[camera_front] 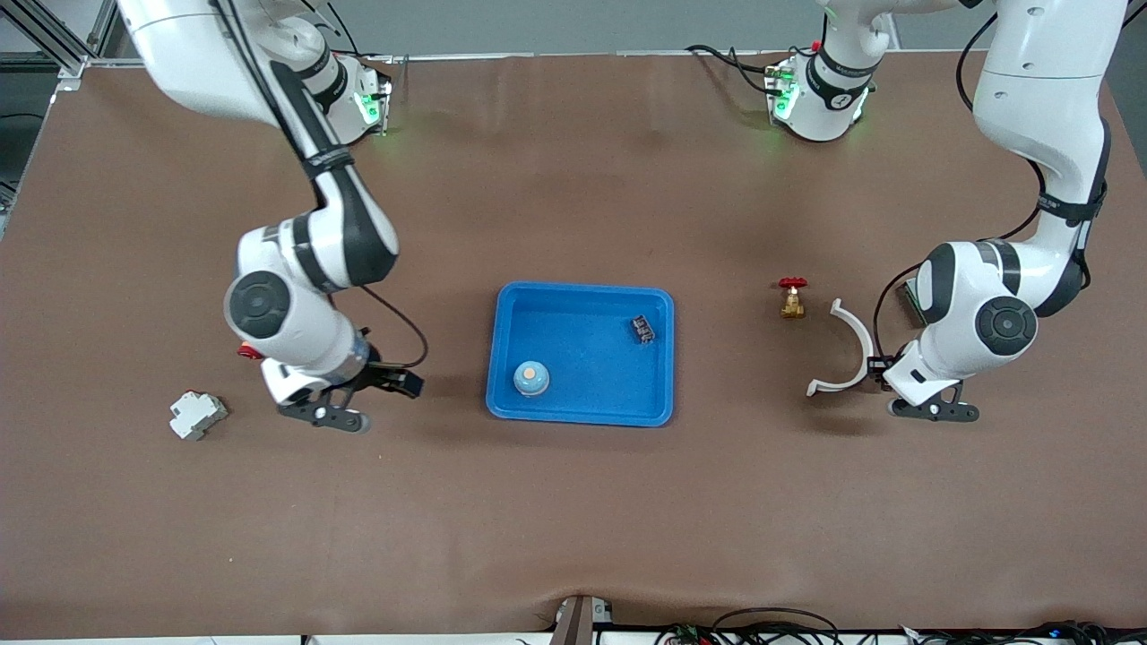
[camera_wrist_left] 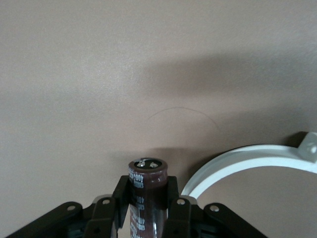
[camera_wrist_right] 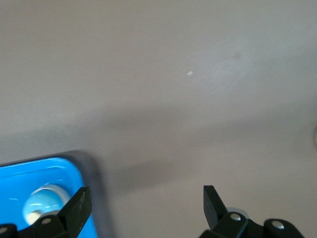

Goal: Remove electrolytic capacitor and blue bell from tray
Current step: 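Set the bell down with the right gripper while the left gripper lowers the capacitor, then reach the right gripper to the second bell while the left gripper releases the capacitor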

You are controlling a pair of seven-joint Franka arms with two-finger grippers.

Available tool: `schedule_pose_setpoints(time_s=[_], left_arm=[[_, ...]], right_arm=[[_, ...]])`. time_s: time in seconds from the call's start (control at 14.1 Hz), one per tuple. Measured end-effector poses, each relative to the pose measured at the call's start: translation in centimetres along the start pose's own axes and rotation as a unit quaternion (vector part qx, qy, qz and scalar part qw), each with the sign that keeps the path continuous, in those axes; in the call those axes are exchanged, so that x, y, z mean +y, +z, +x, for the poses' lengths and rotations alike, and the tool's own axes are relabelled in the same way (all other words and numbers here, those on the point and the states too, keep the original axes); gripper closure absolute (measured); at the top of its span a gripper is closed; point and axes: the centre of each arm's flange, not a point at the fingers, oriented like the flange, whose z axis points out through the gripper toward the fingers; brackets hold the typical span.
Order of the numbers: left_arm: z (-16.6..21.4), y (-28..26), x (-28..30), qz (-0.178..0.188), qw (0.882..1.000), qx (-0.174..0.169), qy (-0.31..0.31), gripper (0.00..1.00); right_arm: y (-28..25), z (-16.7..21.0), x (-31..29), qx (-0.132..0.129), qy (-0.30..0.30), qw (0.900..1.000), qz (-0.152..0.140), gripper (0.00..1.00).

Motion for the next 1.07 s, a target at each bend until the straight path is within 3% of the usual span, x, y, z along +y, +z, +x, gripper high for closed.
schedule_pose_setpoints(time_s=[0.64, 1.07], left_arm=[[-0.6, 1.8, -2.4, -0.002, 1.000, -0.011, -0.006, 0.66], [-0.6, 2.1, -2.3, -0.003, 1.000, -0.012, -0.005, 0.66]], right_arm=[[4.5, -4.7, -9.4, 0.002, 0.079, 0.997, 0.002, 0.00], [7.8, -7.1, -12.4, 0.011, 0.111, 0.994, 0.009, 0.00]])
